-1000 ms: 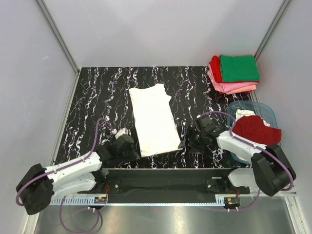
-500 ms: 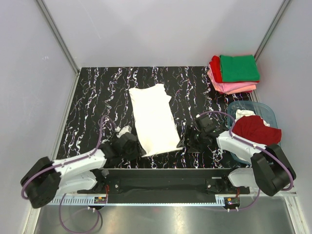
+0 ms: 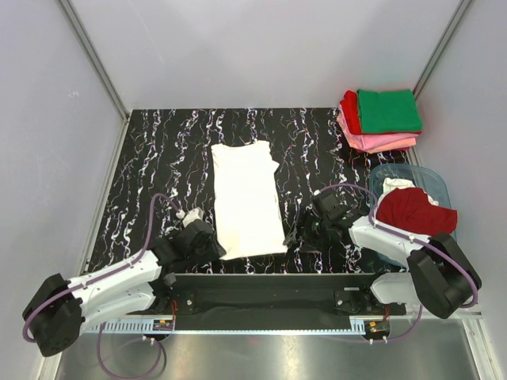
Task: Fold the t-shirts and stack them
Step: Fold the tshirt
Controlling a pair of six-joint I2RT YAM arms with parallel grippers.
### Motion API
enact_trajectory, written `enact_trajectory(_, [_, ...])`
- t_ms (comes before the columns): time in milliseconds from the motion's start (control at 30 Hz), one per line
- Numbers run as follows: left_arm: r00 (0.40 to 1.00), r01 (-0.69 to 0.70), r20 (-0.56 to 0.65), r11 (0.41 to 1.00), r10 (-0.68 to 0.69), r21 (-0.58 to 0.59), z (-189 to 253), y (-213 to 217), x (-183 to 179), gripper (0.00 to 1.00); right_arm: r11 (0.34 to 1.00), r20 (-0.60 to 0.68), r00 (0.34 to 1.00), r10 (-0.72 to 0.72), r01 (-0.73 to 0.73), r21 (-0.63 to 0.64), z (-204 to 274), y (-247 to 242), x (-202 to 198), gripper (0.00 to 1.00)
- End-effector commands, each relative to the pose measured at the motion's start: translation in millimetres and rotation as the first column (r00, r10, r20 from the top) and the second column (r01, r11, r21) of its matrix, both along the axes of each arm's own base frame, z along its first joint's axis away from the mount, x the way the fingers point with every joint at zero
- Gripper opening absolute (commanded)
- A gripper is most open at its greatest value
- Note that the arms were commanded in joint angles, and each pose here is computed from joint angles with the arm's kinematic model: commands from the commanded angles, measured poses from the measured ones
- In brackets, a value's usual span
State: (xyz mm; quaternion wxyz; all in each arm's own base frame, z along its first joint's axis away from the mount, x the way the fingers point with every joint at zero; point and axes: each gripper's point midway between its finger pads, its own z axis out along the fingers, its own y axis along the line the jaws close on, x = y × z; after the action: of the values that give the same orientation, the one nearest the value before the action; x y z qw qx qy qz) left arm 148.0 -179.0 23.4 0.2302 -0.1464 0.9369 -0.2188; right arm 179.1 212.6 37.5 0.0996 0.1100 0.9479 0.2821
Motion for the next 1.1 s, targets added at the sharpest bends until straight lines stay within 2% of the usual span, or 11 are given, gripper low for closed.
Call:
enact_trajectory(0, [0.999, -0.037, -0.005, 0.998, 0.037, 0.043, -5.4, 18.5, -6.1, 0.32, 0.998, 0.002, 1.0, 0.012, -0.012, 0.062, 3.8, 21.7, -4.7, 0.71])
enact_trajectory(33, [0.999, -0.039, -0.008, 0.998, 0.04, 0.044, -6.0, 19.1, -6.8, 0.5, 0.997, -0.002, 1.0, 0.02, -0.02, 0.072, 0.2, 27.6, -5.6, 0.71])
enact_trajectory(100, [0.999, -0.036, -0.019, 0.998, 0.037, 0.056, -7.4, 21.0, -8.9, 0.54, 0.996, -0.017, 0.999, 0.036, -0.034, 0.08, -3.1, 35.5, -11.6, 0.7])
enact_trajectory(267, [0.999, -0.046, -0.019, 0.998, 0.047, 0.053, -7.2, 24.3, -11.1, 0.71, 0.996, -0.027, 0.999, 0.047, -0.045, 0.075, -11.7, 43.2, -16.0, 0.7])
enact_trajectory(400, [0.999, -0.034, -0.031, 0.999, 0.035, 0.027, -12.0, 20.6, -14.9, 0.72, 0.997, -0.021, 0.999, 0.043, -0.042, 0.063, -13.7, 43.8, -12.6, 0.65])
enact_trajectory(567, [0.998, -0.026, -0.057, 1.0, 0.027, 0.015, -22.4, 16.3, -17.4, 0.66, 0.998, -0.021, 0.999, 0.041, -0.04, 0.053, -17.4, 44.2, -10.2, 0.57])
enact_trajectory(933, [0.997, -0.023, -0.074, 1.0, 0.023, 0.005, -29.1, 15.7, -21.7, 0.5, 0.999, -0.006, 0.999, 0.031, -0.031, 0.04, -18.3, 43.0, -6.3, 0.53])
enact_trajectory(1000, [0.997, -0.023, -0.075, 1.0, 0.024, 0.011, -30.4, 16.6, -21.8, 0.43, 0.999, -0.007, 1.0, 0.03, -0.03, 0.04, -18.5, 43.1, -6.2, 0.49])
enact_trajectory(1033, [0.997, -0.023, -0.077, 1.0, 0.024, 0.013, -31.0, 16.9, -22.0, 0.38, 0.999, -0.008, 1.0, 0.03, -0.03, 0.039, -18.7, 42.9, -6.4, 0.39])
enact_trajectory(1067, [0.997, -0.022, -0.075, 1.0, 0.023, 0.015, -31.5, 16.7, -21.4, 0.2, 0.999, -0.005, 1.0, 0.029, -0.029, 0.04, -18.5, 43.2, -5.7, 0.32])
